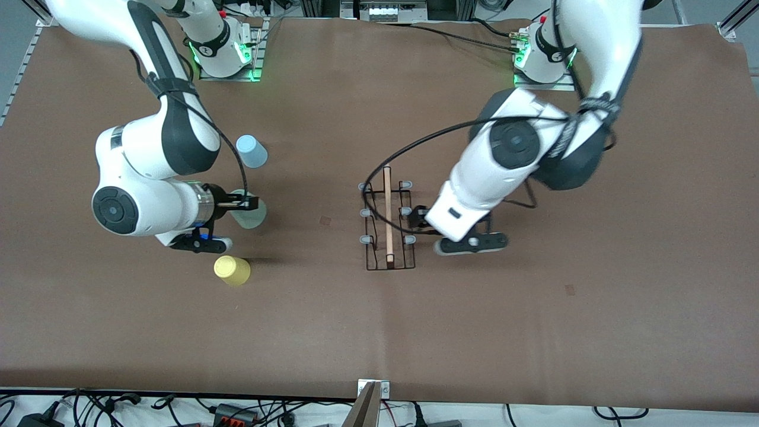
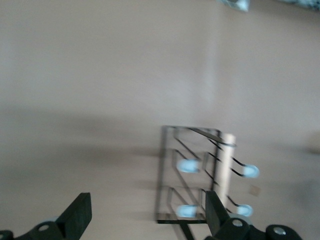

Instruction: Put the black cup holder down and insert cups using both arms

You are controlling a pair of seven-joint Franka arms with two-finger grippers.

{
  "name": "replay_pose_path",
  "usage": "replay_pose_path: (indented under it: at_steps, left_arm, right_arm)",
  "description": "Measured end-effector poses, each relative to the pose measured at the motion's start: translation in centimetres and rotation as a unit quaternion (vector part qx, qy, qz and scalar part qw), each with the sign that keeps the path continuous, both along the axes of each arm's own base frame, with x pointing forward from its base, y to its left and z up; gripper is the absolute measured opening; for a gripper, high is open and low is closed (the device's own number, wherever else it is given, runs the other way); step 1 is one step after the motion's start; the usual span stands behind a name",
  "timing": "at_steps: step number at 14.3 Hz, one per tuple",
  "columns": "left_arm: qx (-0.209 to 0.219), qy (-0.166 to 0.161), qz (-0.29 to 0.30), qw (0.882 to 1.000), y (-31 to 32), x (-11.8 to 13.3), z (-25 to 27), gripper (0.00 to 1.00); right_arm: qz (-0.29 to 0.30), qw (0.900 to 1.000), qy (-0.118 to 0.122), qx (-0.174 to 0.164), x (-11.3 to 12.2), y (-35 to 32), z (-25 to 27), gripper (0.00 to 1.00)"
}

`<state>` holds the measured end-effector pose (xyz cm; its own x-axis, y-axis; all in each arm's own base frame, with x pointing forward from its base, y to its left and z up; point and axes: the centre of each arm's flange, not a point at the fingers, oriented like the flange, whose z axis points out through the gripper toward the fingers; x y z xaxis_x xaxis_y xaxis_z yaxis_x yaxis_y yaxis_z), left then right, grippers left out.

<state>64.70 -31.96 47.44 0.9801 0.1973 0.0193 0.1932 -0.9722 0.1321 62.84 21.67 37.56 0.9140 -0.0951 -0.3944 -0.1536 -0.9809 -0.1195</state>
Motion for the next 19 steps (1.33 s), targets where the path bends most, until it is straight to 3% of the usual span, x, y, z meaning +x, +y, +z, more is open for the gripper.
replay_pose_path:
  at_steps: [2, 6, 8, 12, 16, 19]
  left_arm:
    - [0.015, -0.007, 0.019, 1.0, 7.7, 1.2, 4.6, 1.0]
    - [0.035, -0.029, -0.012, 0.999, 19.1, 1.4, 10.4, 1.0]
    - [0.044, -0.026, -0.038, 0.998, 23.3, 1.2, 11.3, 1.0]
    - [0.05, -0.014, -0.041, 0.998, 28.0, 0.5, 12.5, 1.0]
    - [0.063, 0.002, -0.048, 0.997, 28.8, -3.9, 17.6, 1.0]
    - [0.06, 0.008, -0.04, 0.997, 29.1, -5.2, 17.2, 1.0]
  right_arm:
    - [-0.022, 1.0, 0.004, -0.006, -1.3, 4.7, 0.9, 0.66]
    - [-0.064, 0.997, 0.006, -0.035, -5.7, 15.2, 2.2, 0.66]
    - [-0.094, 0.995, -0.005, -0.038, -7.0, 19.0, 1.9, 0.66]
    - [-0.149, 0.989, 0.015, -0.005, -7.4, 22.1, 0.2, 0.66]
    - [-0.157, 0.987, 0.025, -0.006, -7.3, 22.6, -1.9, 0.66]
    - [-0.16, 0.987, 0.029, -0.011, -7.2, 22.8, -3.7, 0.66]
